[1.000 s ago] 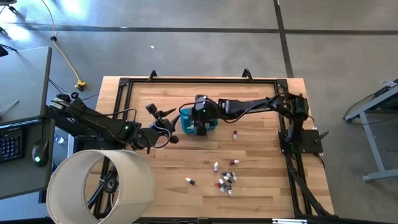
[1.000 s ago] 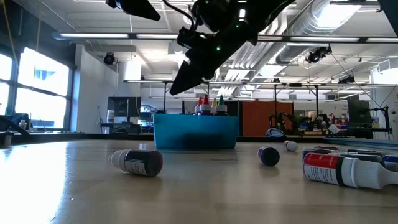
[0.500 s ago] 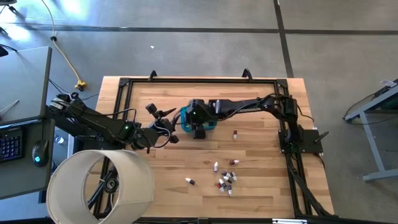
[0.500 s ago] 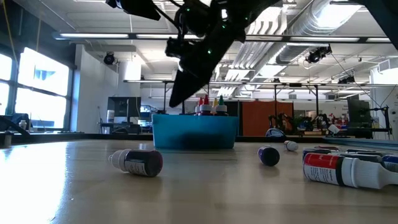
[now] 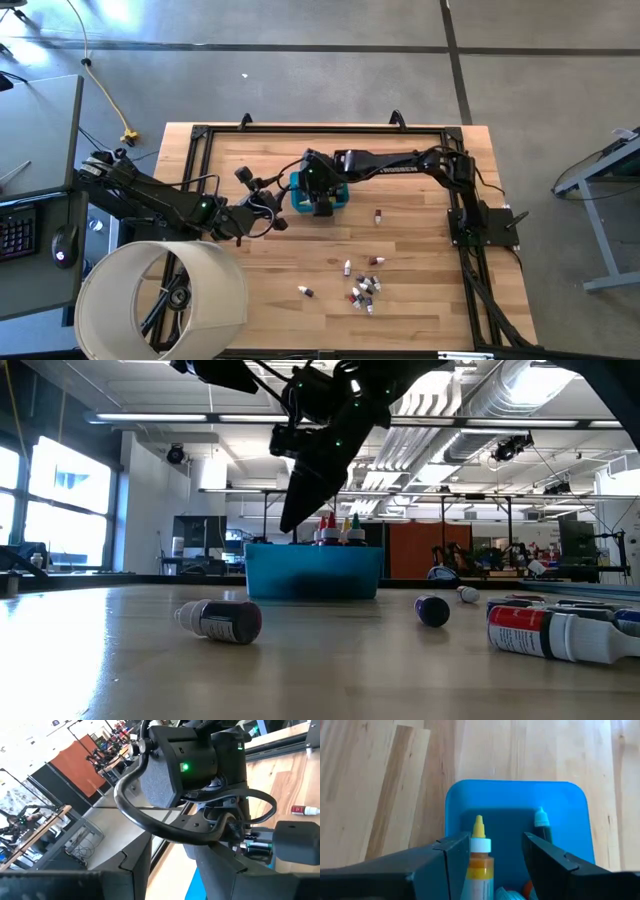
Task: Pick & Place food coloring
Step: Adjust the yellow food coloring bottle in the bin
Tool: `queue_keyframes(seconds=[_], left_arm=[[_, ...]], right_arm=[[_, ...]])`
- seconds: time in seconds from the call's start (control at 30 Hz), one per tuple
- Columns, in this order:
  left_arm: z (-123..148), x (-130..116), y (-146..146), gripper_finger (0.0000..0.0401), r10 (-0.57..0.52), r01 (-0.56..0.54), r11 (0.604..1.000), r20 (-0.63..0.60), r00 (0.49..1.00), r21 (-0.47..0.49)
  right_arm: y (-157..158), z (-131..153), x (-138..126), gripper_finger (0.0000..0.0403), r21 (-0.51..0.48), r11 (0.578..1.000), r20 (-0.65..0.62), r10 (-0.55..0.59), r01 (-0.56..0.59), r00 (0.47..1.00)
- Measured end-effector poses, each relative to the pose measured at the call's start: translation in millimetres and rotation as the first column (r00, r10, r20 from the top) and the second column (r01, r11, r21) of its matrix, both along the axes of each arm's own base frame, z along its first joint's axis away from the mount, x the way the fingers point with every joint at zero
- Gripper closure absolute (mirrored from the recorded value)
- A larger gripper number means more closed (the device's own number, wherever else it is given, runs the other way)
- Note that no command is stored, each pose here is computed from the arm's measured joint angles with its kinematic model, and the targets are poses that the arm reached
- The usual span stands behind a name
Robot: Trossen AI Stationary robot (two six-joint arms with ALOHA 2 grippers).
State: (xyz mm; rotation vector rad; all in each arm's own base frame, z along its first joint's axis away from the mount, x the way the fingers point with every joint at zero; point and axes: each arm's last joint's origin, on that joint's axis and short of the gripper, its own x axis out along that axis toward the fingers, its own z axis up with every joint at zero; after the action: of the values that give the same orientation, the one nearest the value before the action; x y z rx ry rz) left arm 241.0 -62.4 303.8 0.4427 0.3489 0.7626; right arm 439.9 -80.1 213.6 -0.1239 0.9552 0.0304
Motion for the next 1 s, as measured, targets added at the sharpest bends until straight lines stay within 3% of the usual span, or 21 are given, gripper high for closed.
queue_keyframes(seconds=[0.2, 0.33, 0.53, 0.67, 0.77, 0.83, 1.0], left_arm=[[-4, 0, -1, 0.0258, -0.033, 0.034, 0.998, 0.012, 0.999, -0.058], [-7, 0, -1, 0.0258, -0.092, 0.090, 0.992, -0.013, 0.996, -0.088], [-7, 8, 22, 0.0258, -0.142, 0.136, 0.978, -0.027, 0.989, -0.160], [2, 16, 58, 0.0258, -0.236, 0.212, 0.916, -0.030, 0.971, -0.340], [4, 23, 85, 0.0258, -0.293, 0.230, 0.848, -0.060, 0.954, -0.478], [4, 29, 100, 0.0258, -0.315, 0.202, 0.822, -0.130, 0.940, -0.532], [-2, 57, 120, 0.0258, -0.393, 0.112, 0.765, -0.321, 0.862, -0.635]], right_arm=[[10, 5, -1, 0.0242, -0.029, 0.999, 0.003, 0.033, -0.033, 0.999], [17, 28, -8, 0.0255, -0.105, 0.994, -0.015, 0.023, -0.024, 1.000], [35, 100, -38, 0.0265, -0.264, 0.964, -0.053, -0.058, 0.042, 0.997], [48, 152, -73, 0.0266, -0.336, 0.922, 0.011, -0.200, 0.192, 0.980], [52, 180, -108, 0.0270, -0.279, 0.898, 0.092, -0.328, 0.341, 0.940], [53, 186, -132, 0.0276, -0.215, 0.893, 0.121, -0.378, 0.396, 0.918], [57, 157, -177, 0.0294, -0.103, 0.879, 0.203, -0.439, 0.465, 0.875]])
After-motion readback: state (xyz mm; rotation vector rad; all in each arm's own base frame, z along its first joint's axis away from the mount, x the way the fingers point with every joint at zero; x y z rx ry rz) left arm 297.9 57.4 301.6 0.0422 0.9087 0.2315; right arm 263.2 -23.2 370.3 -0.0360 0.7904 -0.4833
